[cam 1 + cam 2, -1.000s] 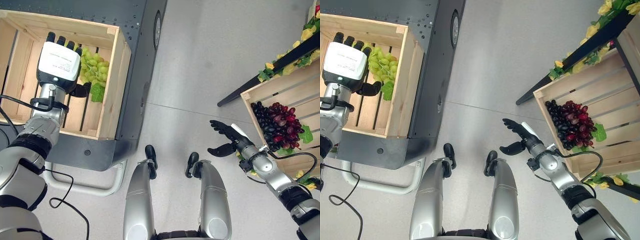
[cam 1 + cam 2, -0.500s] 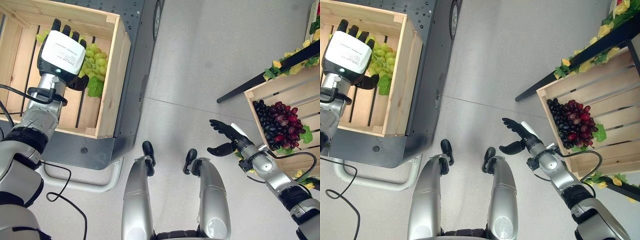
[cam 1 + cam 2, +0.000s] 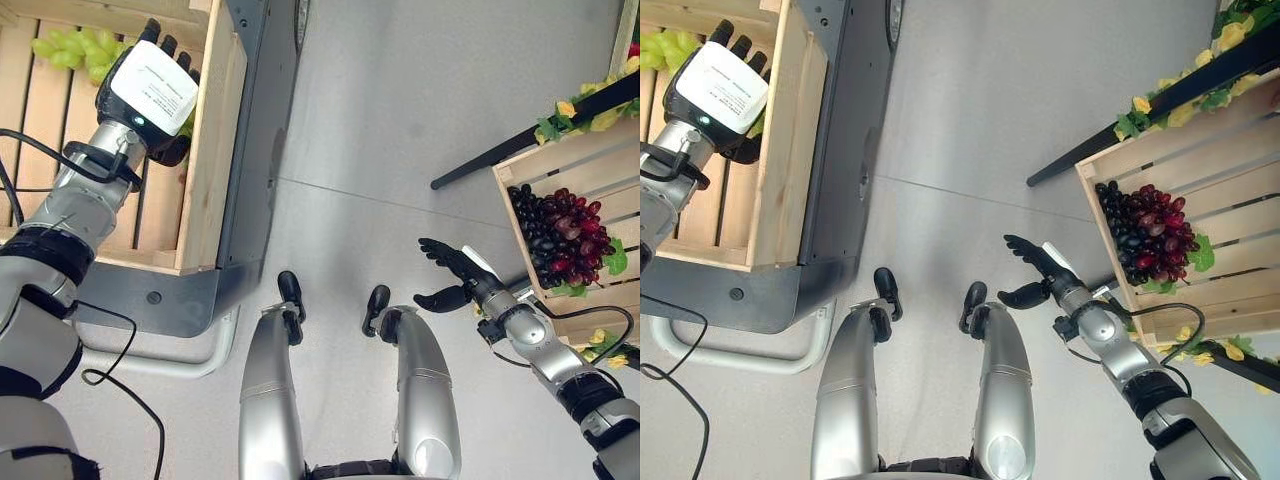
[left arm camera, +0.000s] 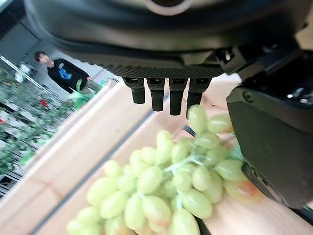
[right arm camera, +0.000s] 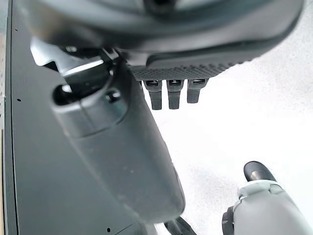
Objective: Pick up the fruits from the basket on one side to the basket on the other side
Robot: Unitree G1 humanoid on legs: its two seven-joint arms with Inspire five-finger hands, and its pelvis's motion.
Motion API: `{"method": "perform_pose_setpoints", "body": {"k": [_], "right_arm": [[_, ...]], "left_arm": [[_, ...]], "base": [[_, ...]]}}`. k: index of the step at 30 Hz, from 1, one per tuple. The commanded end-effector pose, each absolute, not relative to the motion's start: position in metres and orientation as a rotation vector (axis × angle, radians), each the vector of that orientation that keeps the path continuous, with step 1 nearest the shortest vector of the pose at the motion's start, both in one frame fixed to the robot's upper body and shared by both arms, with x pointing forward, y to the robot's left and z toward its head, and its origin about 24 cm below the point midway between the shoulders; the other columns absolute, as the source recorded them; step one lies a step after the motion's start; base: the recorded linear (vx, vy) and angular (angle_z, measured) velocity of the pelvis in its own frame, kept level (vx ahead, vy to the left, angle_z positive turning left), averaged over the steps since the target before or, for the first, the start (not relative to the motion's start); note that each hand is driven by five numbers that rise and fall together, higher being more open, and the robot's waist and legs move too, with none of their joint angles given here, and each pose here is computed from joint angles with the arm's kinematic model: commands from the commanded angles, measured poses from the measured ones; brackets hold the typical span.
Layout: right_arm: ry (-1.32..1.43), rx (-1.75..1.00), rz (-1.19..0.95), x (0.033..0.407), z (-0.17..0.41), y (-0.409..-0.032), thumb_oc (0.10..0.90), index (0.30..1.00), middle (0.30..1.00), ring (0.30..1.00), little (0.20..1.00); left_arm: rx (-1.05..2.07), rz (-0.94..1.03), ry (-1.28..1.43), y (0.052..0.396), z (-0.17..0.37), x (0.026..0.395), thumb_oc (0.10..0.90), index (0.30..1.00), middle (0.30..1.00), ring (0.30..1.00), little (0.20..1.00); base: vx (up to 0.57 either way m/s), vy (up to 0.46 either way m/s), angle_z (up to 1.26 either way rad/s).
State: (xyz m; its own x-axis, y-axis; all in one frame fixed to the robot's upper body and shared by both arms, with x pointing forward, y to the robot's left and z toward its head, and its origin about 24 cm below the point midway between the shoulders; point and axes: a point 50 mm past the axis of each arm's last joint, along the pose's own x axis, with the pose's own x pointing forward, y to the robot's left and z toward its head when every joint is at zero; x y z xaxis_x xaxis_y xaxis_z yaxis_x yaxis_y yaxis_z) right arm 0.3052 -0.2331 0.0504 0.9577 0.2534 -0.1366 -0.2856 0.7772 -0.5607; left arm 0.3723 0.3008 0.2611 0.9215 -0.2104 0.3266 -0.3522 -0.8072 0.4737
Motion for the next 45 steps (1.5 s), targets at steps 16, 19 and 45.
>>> {"method": "perform_pose_setpoints", "body": {"k": [16,19,45], "right_arm": [[-0.248,-0.499,0.194,0.31,0.111,-0.24,0.8,0.9,0.9,0.9,0.9],[-0.263,-0.49,0.195,0.312,0.115,-0.238,0.8,0.9,0.9,0.9,0.9],[-0.253,-0.415,0.229,0.303,0.094,-0.216,0.8,0.9,0.9,0.9,0.9]], "left_arm": [[2.379,0.741,0.308,0.373,0.289,0.345,0.4,0.3,0.3,0.3,0.3],[2.335,0.788,0.357,0.38,0.287,0.341,0.4,0.3,0.3,0.3,0.3],[1.431,0.74,-0.554,0.328,0.259,0.349,0.4,0.3,0.3,0.3,0.3]], "base": [[0.0,0.002,0.0],[0.0,0.0,0.0],[0.0,-0.02,0.02]]}}
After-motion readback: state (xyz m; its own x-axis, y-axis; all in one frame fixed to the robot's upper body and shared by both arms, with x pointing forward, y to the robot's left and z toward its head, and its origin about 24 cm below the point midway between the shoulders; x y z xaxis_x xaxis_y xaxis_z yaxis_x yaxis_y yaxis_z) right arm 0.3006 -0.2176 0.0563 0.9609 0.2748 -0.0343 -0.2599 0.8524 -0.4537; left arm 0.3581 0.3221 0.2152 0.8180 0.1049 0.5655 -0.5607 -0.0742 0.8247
